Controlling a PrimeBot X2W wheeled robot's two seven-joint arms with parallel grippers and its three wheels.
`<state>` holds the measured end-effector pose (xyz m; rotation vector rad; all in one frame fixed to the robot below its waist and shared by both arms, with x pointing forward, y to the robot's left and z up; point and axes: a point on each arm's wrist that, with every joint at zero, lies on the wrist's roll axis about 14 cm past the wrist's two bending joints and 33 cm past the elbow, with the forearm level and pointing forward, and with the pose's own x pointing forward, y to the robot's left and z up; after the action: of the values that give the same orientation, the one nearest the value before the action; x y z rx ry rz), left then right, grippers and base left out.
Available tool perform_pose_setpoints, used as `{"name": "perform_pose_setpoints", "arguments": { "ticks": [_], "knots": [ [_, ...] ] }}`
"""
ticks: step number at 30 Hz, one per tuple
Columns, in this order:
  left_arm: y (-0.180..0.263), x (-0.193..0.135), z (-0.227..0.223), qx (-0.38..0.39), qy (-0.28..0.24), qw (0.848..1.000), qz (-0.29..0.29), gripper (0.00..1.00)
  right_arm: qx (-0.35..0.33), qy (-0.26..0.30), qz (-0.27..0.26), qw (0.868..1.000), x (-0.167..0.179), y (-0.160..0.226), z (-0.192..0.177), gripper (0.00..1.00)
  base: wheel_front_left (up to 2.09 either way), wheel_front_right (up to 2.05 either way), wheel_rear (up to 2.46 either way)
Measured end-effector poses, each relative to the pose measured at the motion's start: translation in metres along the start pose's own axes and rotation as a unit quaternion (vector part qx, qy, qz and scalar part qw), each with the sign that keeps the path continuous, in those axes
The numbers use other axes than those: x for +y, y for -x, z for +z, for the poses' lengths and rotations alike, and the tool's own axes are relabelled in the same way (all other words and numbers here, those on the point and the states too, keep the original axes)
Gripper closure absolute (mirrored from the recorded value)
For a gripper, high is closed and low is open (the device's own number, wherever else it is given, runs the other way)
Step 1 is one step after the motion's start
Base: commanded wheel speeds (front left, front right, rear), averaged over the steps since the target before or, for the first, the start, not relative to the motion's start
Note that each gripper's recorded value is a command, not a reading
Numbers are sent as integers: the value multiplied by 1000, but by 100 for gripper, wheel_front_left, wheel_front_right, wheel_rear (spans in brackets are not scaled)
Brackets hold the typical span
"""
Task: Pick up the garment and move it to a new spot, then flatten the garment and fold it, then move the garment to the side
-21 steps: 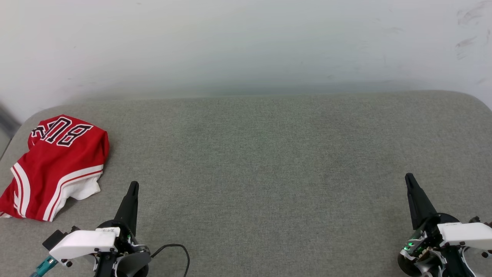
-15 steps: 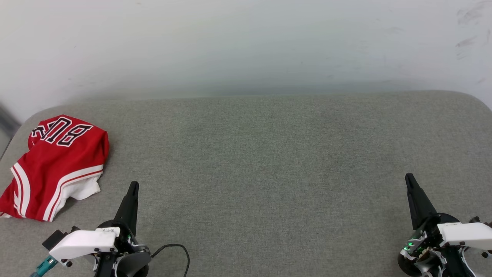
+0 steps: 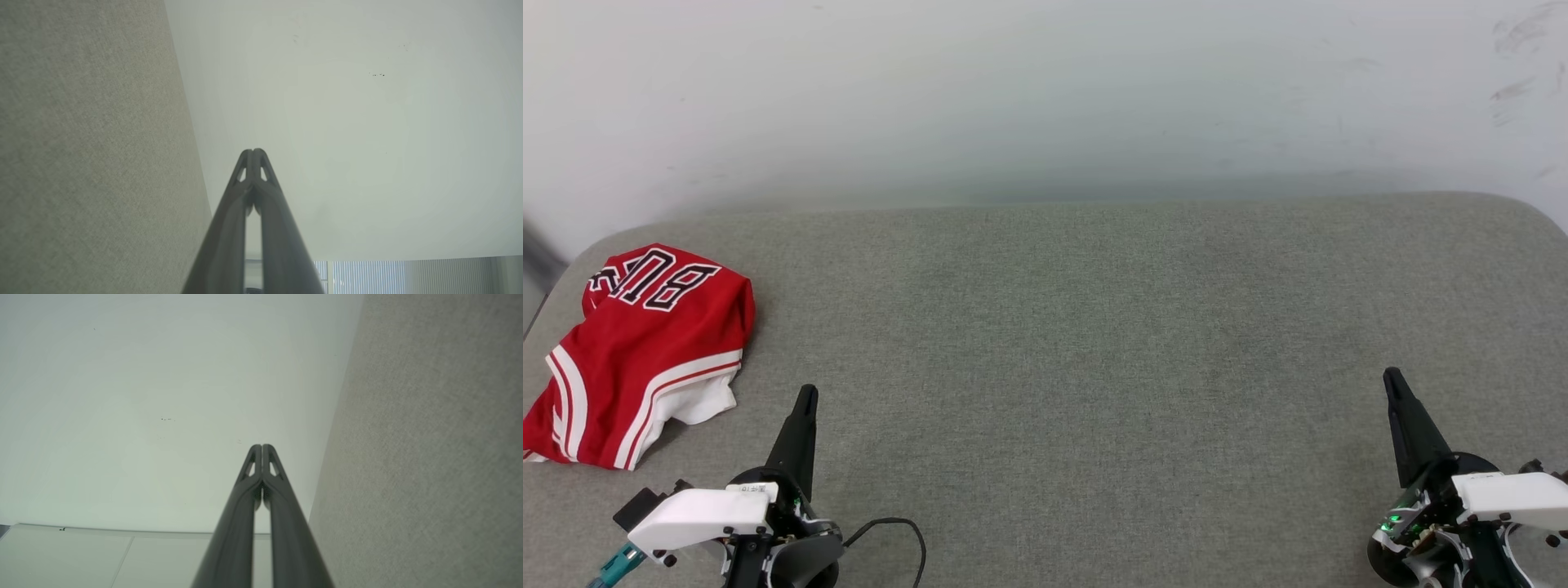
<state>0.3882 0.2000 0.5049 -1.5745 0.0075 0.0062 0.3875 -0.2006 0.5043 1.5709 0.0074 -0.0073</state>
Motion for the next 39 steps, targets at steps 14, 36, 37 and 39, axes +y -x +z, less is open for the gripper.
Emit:
{"name": "perform_pose_setpoints", "arguments": {
  "ticks": [14, 36, 37, 39],
  "knots": [
    [11, 25, -1, -1, 4, 999, 37, 0, -3, -2, -38, 999, -25, 11, 1, 0, 0, 0, 0],
    [19, 30, 30, -68, -71, 994, 50, 0, -36, 137, -50, 989, -29, 15, 15, 0, 0, 0, 0],
    [19, 30, 32, -72, -76, 993, 50, 0, -37, 155, -50, 986, -28, 15, 16, 0, 0, 0, 0],
    [20, 29, 38, -82, -89, 991, 50, 0, -37, 185, -43, 981, -23, 14, 16, 0, 0, 0, 0]
  ]
}}
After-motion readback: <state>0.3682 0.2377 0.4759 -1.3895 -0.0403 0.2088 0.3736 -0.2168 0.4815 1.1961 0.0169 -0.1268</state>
